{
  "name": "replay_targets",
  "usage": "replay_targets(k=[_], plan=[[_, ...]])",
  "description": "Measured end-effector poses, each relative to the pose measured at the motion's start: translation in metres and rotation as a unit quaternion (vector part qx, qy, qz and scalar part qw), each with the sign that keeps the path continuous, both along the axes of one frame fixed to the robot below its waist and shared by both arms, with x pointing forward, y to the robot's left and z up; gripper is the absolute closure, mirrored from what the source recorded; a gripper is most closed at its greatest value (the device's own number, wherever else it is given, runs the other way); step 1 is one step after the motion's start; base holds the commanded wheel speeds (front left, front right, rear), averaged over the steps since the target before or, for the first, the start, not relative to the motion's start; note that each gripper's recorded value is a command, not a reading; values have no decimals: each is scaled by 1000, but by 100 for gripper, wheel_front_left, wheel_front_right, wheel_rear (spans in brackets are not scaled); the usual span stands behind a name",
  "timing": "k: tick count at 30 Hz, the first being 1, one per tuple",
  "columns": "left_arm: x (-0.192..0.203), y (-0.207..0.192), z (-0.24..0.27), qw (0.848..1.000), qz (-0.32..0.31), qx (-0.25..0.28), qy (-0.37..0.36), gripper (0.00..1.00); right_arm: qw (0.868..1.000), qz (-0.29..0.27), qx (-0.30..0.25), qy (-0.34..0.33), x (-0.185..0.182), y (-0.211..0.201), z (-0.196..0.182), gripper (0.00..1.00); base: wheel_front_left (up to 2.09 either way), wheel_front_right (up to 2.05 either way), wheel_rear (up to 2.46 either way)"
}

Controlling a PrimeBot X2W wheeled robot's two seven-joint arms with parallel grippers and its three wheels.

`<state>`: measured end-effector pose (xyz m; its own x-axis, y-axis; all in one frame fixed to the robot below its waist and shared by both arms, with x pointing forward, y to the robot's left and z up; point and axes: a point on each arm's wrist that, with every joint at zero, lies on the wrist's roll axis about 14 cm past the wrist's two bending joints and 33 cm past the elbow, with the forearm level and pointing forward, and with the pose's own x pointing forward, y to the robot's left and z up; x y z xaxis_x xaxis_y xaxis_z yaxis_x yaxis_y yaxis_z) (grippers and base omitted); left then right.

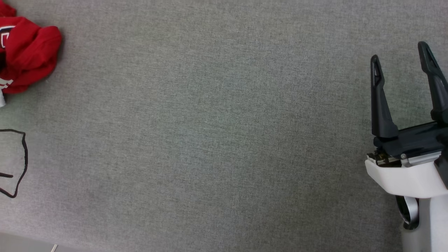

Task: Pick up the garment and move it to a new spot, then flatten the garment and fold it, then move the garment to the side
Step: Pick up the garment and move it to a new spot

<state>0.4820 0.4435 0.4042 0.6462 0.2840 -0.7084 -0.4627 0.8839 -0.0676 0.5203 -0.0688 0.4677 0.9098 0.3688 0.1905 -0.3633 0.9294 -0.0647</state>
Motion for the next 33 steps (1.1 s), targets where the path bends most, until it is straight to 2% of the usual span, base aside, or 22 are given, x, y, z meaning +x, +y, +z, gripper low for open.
replay_targets(k=[2, 5, 12, 13, 14, 15, 20, 26, 30, 33], plan=[[-2, -8, -11, 999, 4, -42, 20, 0, 1000, -3, -3, 2, 1, -3, -3, 0, 0, 0, 0], [-12, -18, -28, 995, -8, -70, 71, 0, 1000, -5, -7, 5, 2, -6, -8, 0, 0, 0, 0], [-18, -26, -43, 992, -12, -90, 91, 0, 1000, -7, -10, 5, 4, -7, -11, 0, 0, 0, 0], [-17, -26, -43, 992, -16, -86, 92, 22, 1000, -8, -10, 4, 4, -8, -10, 0, 0, 0, 0], [-17, -27, -43, 992, -20, -82, 92, 87, 1000, -8, -10, 4, 4, -8, -9, 0, 0, 0, 0], [-16, -28, -42, 992, -23, -82, 91, 100, 1000, -9, -10, 3, 4, -9, -8, 0, 0, 0, 0], [-9, -26, -23, 995, -45, -55, 67, 100, 1000, -15, -6, -7, 2, -12, 5, 0, 0, 0, 0], [15, -27, 39, 995, -103, 14, -3, 100, 999, -20, 7, -24, -7, -13, 32, 0, 0, 0, 0], [34, -46, 88, 983, -165, 58, -56, 100, 999, -28, 13, -38, -15, -18, 51, 0, 0, 0, 0], [49, -72, 123, 967, -220, 85, -97, 100, 998, -37, 16, -44, -22, -25, 61, 0, 0, 0, 0]])
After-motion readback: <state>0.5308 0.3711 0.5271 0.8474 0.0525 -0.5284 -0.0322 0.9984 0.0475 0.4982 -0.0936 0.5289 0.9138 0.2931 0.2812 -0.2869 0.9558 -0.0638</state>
